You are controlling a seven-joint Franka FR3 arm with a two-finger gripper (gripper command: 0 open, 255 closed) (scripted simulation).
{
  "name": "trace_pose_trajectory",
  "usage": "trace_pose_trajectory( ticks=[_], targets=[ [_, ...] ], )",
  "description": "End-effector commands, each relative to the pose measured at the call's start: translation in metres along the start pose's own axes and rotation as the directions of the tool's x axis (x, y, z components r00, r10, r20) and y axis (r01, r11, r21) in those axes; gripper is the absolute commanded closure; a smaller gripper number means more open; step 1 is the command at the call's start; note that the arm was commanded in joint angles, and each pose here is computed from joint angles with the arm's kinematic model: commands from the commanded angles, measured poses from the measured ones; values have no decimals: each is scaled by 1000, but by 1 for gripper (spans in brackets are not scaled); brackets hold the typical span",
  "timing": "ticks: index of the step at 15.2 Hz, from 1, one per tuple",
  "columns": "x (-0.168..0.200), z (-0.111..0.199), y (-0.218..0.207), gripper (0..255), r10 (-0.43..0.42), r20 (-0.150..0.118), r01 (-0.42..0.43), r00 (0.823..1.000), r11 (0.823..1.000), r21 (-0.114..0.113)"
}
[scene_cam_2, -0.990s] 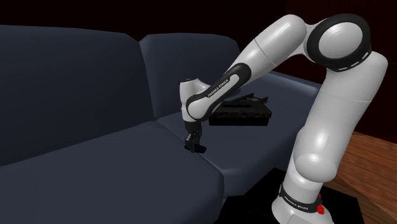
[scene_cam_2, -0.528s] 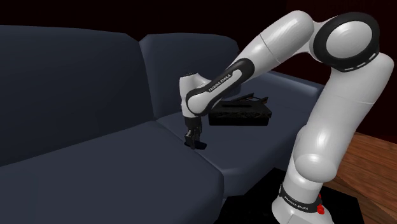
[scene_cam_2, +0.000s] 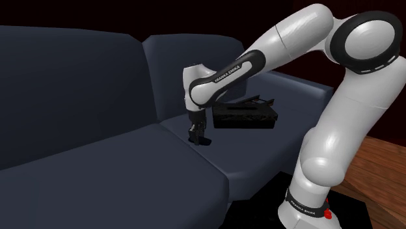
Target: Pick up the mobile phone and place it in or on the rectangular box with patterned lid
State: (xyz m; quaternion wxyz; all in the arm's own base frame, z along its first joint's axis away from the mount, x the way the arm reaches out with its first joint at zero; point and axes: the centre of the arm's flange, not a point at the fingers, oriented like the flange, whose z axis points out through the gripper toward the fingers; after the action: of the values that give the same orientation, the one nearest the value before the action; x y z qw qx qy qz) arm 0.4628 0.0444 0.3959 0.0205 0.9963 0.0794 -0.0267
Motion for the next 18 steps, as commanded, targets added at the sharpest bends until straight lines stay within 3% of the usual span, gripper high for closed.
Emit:
trace_pose_trajectory(
  ticks=[1,18],
  targets=[
    [-1,-11,1,255,0,0,0,1000,1000,0],
    [-6,-101,4,255,0,0,0,1000,1000,0]
  ],
)
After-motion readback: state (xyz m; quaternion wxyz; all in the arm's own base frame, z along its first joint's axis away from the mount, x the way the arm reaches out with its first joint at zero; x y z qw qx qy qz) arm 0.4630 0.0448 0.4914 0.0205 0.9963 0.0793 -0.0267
